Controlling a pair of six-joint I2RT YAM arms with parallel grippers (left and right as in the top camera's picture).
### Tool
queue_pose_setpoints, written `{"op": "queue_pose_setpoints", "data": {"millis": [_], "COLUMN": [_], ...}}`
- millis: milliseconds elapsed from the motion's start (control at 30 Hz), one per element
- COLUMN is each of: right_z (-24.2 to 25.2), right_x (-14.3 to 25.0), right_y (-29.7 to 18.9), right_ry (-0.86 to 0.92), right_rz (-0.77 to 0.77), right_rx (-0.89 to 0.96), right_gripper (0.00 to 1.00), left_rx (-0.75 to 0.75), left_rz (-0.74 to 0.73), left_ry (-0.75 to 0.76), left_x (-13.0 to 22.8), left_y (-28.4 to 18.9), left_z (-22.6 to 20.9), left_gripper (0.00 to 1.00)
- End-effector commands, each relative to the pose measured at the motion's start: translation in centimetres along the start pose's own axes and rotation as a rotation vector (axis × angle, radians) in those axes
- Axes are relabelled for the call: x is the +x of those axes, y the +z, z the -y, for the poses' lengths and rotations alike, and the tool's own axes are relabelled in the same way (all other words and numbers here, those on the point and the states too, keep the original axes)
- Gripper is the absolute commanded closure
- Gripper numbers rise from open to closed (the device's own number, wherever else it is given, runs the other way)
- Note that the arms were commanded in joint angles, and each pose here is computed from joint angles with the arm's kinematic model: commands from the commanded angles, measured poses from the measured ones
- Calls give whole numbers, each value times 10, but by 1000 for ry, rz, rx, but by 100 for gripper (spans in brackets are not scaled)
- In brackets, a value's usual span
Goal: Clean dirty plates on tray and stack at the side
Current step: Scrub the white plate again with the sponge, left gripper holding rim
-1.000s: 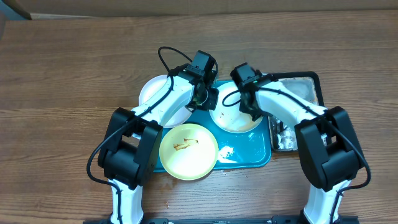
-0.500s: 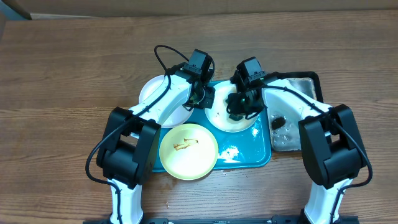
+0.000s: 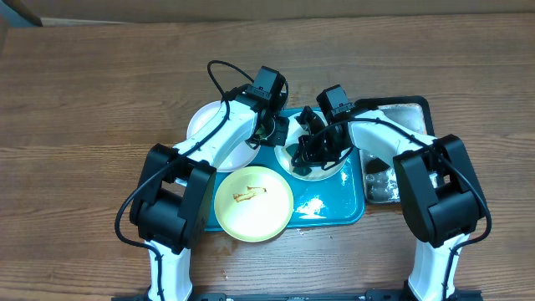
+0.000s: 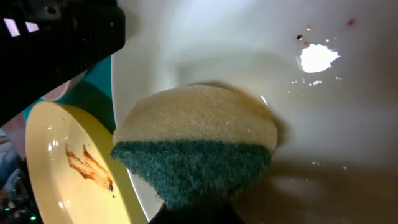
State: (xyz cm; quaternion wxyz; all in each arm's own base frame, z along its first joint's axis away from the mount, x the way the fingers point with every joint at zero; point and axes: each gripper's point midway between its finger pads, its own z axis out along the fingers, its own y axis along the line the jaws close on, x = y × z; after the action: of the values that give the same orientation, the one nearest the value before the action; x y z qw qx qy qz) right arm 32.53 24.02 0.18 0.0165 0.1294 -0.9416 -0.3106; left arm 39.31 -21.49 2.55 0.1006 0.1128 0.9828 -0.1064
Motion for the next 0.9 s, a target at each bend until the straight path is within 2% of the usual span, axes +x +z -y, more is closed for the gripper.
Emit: {"op": "queue_pose_setpoints", "data": {"millis": [0,500,867], "right_z": [43,54,86], "right_x": [33,-2,-7], "right_y": [32,29,18], "right_ry": [115,372,544], "right_rz": [-110,51,156], "right_rx": [146,222,397], "right_gripper": [96,96,96], "left_rx": [-5,-10,-26], "left_rz": [28,11,8], "left_ry": [-6,5,13], "left_x": [-8,-2,-1], "left_y": [-8,-7,-6], "left_z": [1,5,6], "left_gripper": [96,96,96]}}
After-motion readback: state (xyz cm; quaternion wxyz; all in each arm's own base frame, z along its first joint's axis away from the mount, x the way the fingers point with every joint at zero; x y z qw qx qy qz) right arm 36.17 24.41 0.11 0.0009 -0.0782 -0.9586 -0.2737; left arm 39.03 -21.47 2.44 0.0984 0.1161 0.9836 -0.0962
